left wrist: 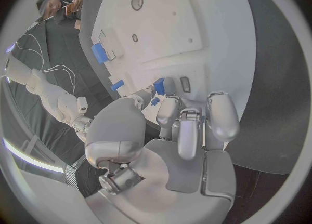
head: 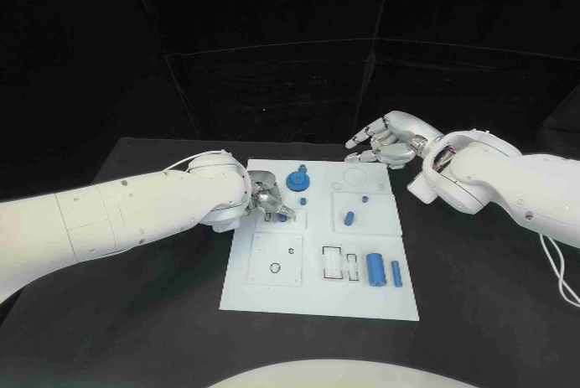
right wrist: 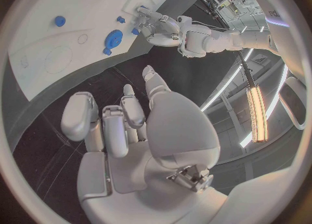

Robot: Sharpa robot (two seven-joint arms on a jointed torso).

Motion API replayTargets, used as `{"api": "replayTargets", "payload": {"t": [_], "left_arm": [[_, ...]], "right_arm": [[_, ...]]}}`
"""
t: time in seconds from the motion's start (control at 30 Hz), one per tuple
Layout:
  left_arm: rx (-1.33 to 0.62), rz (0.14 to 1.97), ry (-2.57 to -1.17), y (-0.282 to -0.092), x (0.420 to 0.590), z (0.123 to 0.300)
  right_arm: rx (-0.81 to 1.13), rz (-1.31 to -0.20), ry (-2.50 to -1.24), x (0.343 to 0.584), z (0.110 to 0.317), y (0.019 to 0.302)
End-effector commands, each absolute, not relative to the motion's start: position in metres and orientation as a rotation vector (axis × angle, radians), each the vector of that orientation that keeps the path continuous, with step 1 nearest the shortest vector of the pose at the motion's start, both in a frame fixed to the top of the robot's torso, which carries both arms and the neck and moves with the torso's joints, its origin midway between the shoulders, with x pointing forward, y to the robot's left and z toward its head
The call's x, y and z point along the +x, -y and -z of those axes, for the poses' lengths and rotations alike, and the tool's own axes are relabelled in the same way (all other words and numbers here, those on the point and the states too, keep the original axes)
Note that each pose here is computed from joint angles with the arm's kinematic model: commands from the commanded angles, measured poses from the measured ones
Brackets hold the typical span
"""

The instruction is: Assemble the parts on the task board

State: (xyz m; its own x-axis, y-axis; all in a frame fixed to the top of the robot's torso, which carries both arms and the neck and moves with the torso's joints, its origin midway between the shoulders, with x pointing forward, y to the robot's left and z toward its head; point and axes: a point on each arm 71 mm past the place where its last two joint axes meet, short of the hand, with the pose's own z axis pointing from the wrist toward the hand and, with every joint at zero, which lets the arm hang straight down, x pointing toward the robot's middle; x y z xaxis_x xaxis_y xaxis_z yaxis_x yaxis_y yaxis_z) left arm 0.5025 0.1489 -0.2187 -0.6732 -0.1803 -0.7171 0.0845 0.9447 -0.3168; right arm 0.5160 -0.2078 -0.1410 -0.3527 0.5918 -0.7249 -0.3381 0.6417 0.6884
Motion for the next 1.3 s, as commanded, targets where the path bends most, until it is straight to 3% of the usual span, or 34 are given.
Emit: {"api": "replayTargets", "payload": {"t": [0.03, 0.4, 0.7, 1.0, 1.3], "left_arm": [[-0.062, 0.414, -2.281, -0.149, 0.502, 0.218], [-0.091, 0.423, -2.257, -0.152, 0.503, 0.216], [-0.133, 0.464, -2.242, -0.159, 0.508, 0.192], [-0.147, 0.394, -2.269, -0.191, 0.538, 0.155], [-0.183, 0.316, -2.251, -0.201, 0.567, 0.146]], "right_arm": [[0.203, -0.978, -1.675, 0.516, 0.14, 0.207], [0.205, -0.976, -1.673, 0.517, 0.14, 0.208], [0.206, -0.973, -1.672, 0.518, 0.14, 0.209], [0.208, -0.971, -1.673, 0.519, 0.141, 0.209], [0.205, -0.974, -1.674, 0.52, 0.141, 0.206]]}}
